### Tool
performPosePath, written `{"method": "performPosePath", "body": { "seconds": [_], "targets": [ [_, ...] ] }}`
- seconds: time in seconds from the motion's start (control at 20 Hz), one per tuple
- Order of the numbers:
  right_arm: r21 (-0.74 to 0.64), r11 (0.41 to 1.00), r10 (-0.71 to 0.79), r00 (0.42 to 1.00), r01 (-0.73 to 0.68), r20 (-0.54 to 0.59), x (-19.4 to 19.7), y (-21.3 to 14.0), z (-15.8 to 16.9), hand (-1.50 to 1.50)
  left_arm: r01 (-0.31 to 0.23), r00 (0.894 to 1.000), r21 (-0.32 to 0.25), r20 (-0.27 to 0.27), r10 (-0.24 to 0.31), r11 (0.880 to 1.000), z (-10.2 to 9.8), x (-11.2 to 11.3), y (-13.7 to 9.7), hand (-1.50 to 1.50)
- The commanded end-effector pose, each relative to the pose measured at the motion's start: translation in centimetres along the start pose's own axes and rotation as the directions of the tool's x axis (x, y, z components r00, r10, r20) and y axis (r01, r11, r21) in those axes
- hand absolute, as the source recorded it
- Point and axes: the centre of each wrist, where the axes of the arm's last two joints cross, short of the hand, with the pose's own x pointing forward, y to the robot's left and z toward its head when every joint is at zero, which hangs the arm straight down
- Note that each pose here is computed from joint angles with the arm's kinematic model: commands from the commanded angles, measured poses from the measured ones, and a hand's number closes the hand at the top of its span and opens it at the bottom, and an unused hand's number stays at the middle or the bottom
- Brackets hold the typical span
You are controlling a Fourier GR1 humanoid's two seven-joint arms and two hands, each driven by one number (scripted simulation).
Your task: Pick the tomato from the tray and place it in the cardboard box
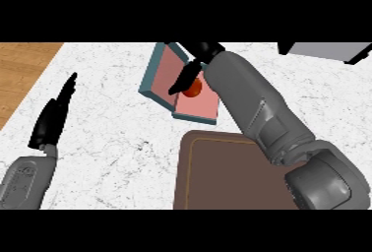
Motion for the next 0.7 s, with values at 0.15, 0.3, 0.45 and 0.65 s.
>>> {"method": "performPosePath", "body": {
  "seconds": [0.15,0.3,0.45,0.65],
  "targets": [
    [-0.17,0.971,-0.151,0.981,0.17,0.121,-0.6,0.1,0.4,-1.5,-0.014,1.0,0.011,-0.003,0.014,1.0,0.3,-0.1,-0.9,0.0],
    [-0.205,0.939,-0.254,0.958,0.278,0.134,0.6,-0.7,-0.3,-1.5,-0.004,1.0,0.012,-0.018,0.004,1.0,0.5,-0.8,0.2,0.0],
    [-0.203,0.918,-0.311,0.936,0.341,0.165,0.2,-0.8,-0.1,-1.5,-0.011,0.999,0.045,-0.031,0.012,0.999,0.1,-0.9,1.8,0.0],
    [-0.2,0.895,-0.368,0.914,0.399,0.173,-0.5,-4.2,1.1,-1.5,-0.004,0.999,0.062,-0.046,0.007,0.998,1.3,-2.3,1.1,0.0]
  ]
}}
